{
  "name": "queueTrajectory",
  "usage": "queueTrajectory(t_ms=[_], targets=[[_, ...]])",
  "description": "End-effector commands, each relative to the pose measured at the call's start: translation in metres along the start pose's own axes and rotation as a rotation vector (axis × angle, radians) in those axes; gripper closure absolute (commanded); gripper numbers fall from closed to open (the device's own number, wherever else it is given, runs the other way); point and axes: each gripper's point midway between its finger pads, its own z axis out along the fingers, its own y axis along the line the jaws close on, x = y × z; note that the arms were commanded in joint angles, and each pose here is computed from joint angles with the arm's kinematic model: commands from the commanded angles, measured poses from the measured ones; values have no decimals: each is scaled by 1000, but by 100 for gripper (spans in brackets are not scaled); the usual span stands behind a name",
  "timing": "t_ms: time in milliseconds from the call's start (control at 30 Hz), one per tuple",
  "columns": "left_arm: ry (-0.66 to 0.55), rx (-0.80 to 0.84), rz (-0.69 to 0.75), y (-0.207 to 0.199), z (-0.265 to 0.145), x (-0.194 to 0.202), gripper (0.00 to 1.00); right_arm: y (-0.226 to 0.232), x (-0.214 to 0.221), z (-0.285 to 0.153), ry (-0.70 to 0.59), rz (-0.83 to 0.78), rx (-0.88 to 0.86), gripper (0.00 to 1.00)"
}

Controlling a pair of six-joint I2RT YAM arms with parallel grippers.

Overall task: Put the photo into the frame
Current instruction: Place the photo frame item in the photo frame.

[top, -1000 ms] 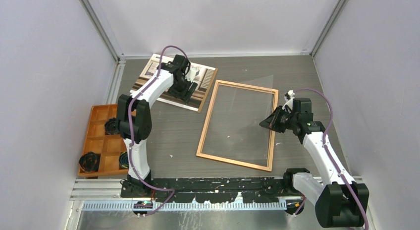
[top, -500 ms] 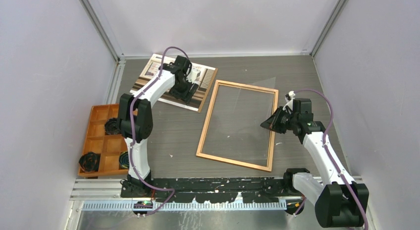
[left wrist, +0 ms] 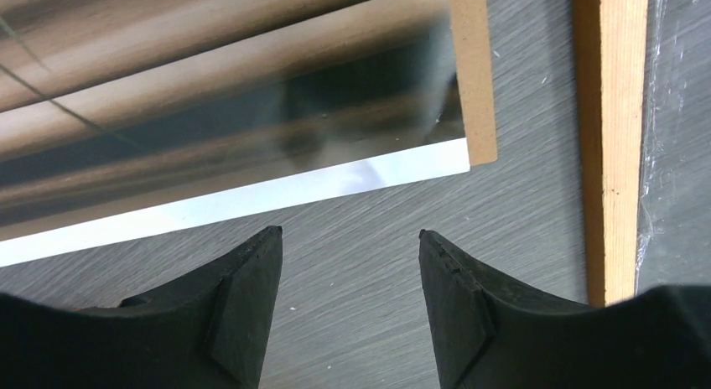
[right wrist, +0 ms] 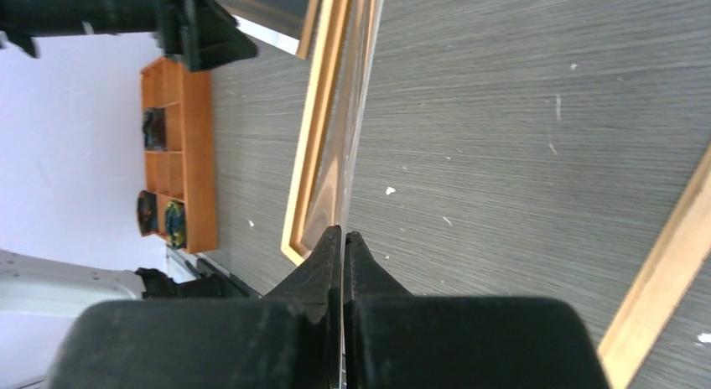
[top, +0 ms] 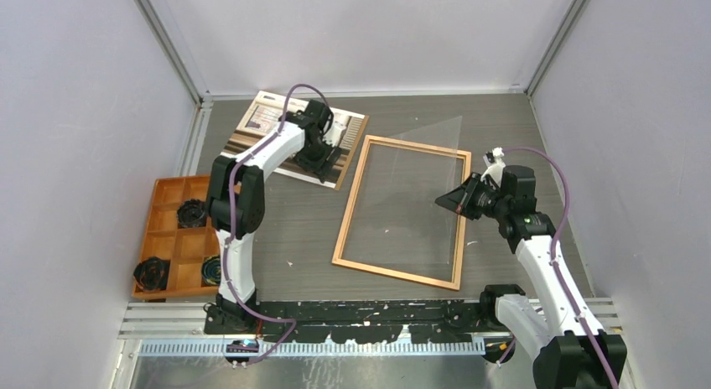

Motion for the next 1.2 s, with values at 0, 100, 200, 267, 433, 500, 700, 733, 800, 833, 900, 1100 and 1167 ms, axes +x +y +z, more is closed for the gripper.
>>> queueTrajectory(t_ms=[0,100,200,267,433,500,700,733,800,833,900,1100,1167], targets=[[-13,-1,34,-10,15,-2,38,31,-16,-3,-58,-33,-136,99],[-9,5,47,-18,24,1,38,34,-16,-3,-52,-25,-159,99],[2,17,60,-27,31,6,38,40,-18,-3,-58,-18,-194,99],[11,21,66,-32,36,10,38,44,-20,-2,-62,-8,-213,99],[11,39,74,-45,41,15,39,49,-22,-1,-59,2,-243,99],[17,51,74,-51,42,18,39,47,-21,1,-54,11,-243,99],[32,73,87,-66,45,26,39,47,-19,2,-52,14,-254,99],[34,78,92,-69,45,27,39,46,-18,3,-49,14,-257,99],[33,94,103,-75,44,29,39,49,-19,3,-51,15,-272,99],[33,105,109,-79,43,30,39,50,-18,3,-49,17,-279,99],[31,121,120,-85,42,31,39,52,-21,3,-61,19,-293,99],[39,156,123,-97,40,36,39,56,-29,5,-77,48,-309,99],[37,164,120,-99,39,36,39,56,-30,5,-76,47,-307,99]])
